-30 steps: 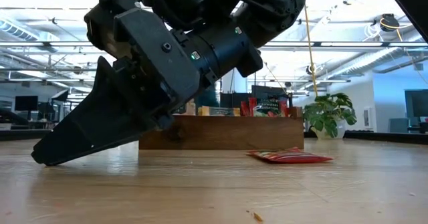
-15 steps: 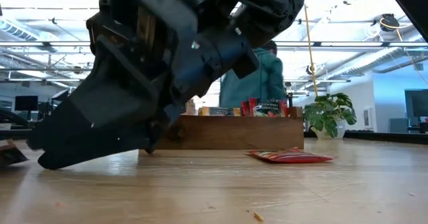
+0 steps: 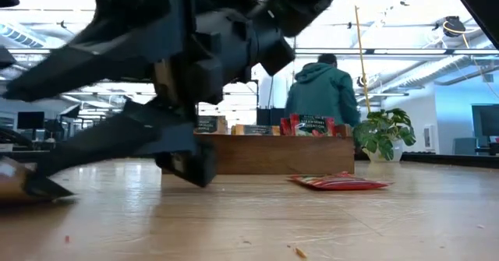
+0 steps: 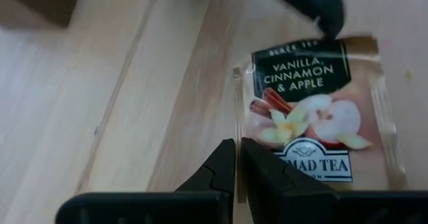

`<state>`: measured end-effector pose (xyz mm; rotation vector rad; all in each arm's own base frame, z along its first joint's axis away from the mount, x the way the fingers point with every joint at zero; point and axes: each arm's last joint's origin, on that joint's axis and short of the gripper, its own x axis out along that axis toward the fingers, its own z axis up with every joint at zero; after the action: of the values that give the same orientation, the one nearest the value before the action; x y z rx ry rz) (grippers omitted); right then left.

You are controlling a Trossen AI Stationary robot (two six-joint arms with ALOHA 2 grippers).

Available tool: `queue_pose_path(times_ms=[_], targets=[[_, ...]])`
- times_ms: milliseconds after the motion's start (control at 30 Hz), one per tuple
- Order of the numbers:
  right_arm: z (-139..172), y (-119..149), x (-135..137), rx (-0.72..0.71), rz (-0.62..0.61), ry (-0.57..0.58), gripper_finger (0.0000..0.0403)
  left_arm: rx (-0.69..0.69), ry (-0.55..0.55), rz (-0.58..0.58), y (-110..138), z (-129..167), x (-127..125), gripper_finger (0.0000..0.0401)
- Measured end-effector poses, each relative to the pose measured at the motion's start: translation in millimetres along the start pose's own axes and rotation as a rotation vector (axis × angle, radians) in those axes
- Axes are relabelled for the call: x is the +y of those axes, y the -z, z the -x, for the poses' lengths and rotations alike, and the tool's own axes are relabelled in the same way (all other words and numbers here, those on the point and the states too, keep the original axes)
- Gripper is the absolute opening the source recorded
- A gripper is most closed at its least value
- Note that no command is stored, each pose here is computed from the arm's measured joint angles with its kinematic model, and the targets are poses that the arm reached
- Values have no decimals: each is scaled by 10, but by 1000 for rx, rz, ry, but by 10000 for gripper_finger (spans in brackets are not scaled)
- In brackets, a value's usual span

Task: Pick & Place Tea
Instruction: Put the brown tea bag into the left section of the wooden organizer

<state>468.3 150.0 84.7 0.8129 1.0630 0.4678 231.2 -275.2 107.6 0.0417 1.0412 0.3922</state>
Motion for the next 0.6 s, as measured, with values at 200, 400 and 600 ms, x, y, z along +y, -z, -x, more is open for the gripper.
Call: queue_pose_path(times_ms=[200,400,600], targets=[[-29,201,-44,166,-152,77,142,-55,15,33,124,-158,59,35],[-43,296,-71,178,-234,185,142,-102,9,25,196,-159,58,35],[-34,210,-80,71,-202,209,141,-149,43,7,147,-179,12,35]])
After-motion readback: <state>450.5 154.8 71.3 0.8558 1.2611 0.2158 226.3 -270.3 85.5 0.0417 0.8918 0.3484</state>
